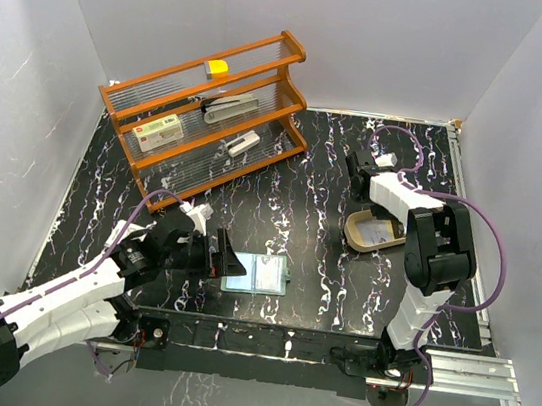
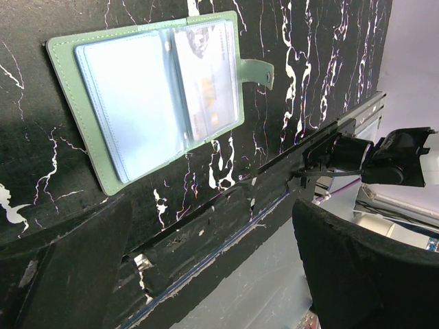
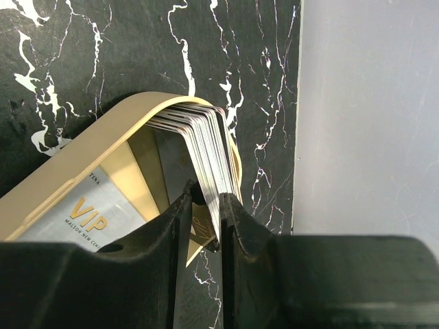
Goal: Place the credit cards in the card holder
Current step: Pick up the credit card from the storage box.
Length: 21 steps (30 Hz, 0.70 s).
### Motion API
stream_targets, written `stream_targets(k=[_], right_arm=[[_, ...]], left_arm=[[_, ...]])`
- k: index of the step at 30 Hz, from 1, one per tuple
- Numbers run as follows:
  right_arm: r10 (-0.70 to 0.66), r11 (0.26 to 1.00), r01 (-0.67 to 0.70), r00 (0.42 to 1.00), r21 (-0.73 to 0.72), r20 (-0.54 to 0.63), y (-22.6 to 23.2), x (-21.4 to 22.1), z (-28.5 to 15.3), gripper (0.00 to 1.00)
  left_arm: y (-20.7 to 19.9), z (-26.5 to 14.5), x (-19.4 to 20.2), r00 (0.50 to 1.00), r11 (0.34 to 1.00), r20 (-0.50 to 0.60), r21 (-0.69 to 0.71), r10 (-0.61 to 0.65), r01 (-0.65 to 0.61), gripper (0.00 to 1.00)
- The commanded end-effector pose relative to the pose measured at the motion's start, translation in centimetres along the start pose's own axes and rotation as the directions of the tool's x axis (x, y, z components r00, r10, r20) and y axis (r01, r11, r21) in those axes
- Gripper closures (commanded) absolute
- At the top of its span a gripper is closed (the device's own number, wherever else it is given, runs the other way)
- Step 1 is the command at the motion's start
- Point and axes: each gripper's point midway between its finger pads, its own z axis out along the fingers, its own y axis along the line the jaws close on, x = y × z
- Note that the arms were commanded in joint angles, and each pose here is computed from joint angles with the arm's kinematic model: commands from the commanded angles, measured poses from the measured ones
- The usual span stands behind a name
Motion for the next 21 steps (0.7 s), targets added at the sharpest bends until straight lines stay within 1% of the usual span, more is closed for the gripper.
stream_targets(k=[1,5,10,15,18,21], right_arm=[[0.063,0.997,-0.064,0.997,0.04,0.041,-1.6,-1.7,-0.7,0.8],[0.057,0.998,-0.058,0.998,0.013,0.038,-1.1,-1.7,-0.6,0.87],[0.068,0.998,-0.068,0.997,-0.007,0.038,-1.2,-1.8,-1.0,0.92],[0.086,0.995,-0.084,0.996,-0.061,0.034,-0.9,-1.9,-1.8,0.94],[0.092,0.987,-0.09,0.996,-0.131,0.015,0.0,-1.8,-2.4,0.94],[0.088,0.983,-0.086,0.996,-0.163,0.007,0.3,-1.5,-3.1,0.96]], left_arm=[[-1.7,-0.6,-0.6,1.0,0.998,0.012,0.054,0.026,-0.027,0.01],[-1.7,-0.8,-0.6,0.999,0.998,0.017,0.054,0.027,-0.028,0.01],[-1.8,-0.9,-0.6,0.999,0.998,0.019,0.055,0.027,-0.028,0.01],[-1.6,-0.8,-0.5,1.0,0.999,0.017,0.051,0.018,-0.019,0.01],[-1.6,-0.8,-0.4,1.0,0.998,0.012,0.054,0.014,-0.015,0.01],[-1.7,-0.8,-0.5,1.0,0.998,0.014,0.058,0.01,-0.011,0.01]])
